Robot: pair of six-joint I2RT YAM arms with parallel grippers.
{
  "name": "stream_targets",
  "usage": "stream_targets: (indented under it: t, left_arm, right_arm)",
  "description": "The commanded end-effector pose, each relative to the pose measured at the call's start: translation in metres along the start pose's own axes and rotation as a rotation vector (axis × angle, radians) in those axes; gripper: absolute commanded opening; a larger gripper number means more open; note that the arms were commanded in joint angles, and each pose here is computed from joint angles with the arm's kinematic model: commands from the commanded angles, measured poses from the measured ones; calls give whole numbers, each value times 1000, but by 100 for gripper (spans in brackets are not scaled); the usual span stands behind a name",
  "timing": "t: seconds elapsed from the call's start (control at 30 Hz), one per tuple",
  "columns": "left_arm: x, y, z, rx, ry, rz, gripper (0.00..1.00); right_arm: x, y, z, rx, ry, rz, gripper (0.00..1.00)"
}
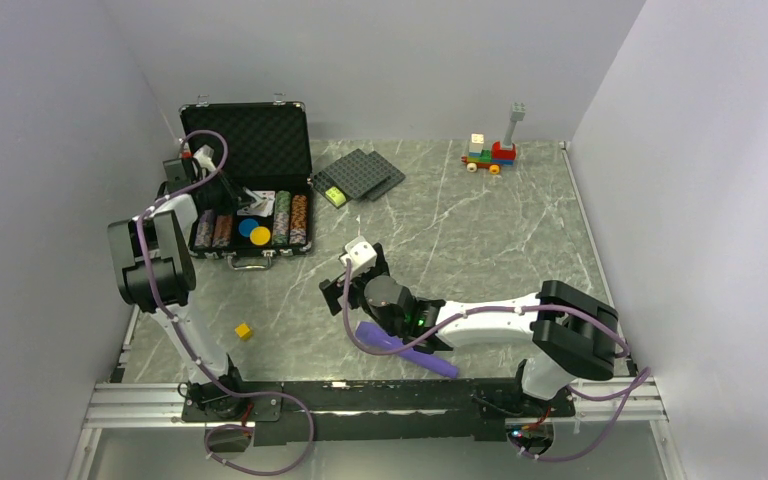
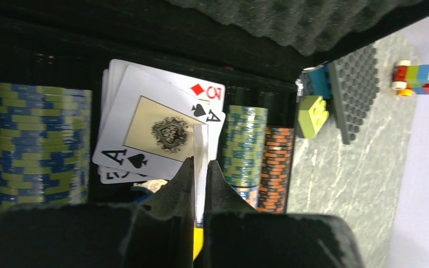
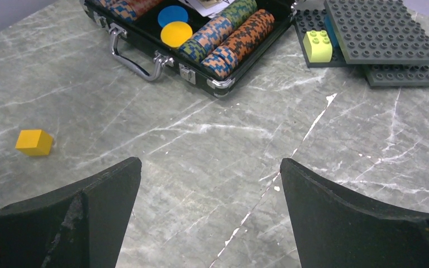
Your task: Pack up texas hold em set
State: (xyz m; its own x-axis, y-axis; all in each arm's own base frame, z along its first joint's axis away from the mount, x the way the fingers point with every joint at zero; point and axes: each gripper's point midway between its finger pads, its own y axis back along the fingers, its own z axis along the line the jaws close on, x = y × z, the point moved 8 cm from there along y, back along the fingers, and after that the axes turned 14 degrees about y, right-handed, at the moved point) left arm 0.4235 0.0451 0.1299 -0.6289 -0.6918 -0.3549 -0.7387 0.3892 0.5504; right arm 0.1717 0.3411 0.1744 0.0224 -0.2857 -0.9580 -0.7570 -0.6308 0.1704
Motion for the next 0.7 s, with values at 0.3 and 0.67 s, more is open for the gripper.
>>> stream_targets:
  t: [0.3,0.67]
  left_arm:
    - [-9,-3,0,-111,-92,-10,34]
    - [-20,14,-11,-157,-149,-75,60]
  right_arm:
    - [-13,-3,-1,13,-49,-17,99]
    - [-13,-1,-3,21,-54,-7,99]
